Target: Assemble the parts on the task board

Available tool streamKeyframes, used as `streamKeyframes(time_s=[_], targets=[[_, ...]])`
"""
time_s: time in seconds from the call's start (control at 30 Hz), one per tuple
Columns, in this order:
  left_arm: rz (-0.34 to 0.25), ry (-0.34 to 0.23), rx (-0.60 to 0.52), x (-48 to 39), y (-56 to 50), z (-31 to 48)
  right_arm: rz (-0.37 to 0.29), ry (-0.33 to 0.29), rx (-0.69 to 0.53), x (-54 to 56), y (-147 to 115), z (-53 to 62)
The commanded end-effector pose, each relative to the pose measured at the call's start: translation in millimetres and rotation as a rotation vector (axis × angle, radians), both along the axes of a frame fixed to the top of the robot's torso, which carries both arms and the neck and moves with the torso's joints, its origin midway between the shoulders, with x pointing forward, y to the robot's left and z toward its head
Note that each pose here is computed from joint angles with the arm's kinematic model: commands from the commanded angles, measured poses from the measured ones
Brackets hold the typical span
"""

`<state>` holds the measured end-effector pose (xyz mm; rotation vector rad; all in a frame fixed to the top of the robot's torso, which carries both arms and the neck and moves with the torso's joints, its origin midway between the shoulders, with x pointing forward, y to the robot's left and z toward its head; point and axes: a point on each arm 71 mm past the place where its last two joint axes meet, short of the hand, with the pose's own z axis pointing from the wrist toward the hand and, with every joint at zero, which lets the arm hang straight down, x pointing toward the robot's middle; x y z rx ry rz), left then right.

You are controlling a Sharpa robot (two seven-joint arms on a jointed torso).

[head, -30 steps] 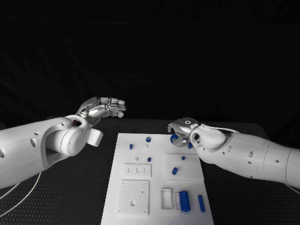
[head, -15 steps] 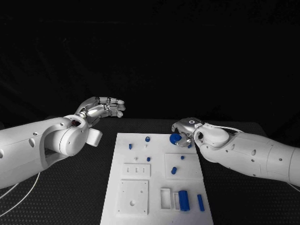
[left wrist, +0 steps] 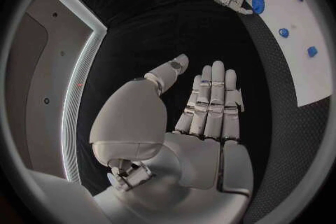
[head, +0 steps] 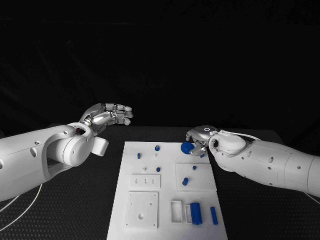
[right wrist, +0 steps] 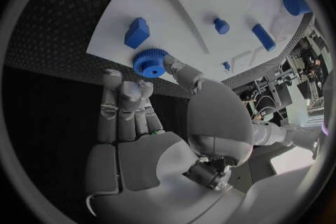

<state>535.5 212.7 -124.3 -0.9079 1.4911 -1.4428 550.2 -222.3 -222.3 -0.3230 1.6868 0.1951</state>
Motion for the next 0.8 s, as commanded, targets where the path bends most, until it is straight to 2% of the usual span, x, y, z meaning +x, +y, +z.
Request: streamKeyframes(time_s=[0.03,0.3,0.8], targets=[[-0.020,-0.005,-0.004,-0.6,-2.6,0.4,0.010,0.031,0.006,0.5,0.7,-2.7],[-0.019,-0.001,-0.004,-0.4,-3.0,-2.2,0.017,0.053,0.009,0.1,2.6,-5.9],[-0.019,0.000,-0.003,-1.5,-2.2,-2.0,0.011,0.078,-0.006,1.3,2.2,-9.0]])
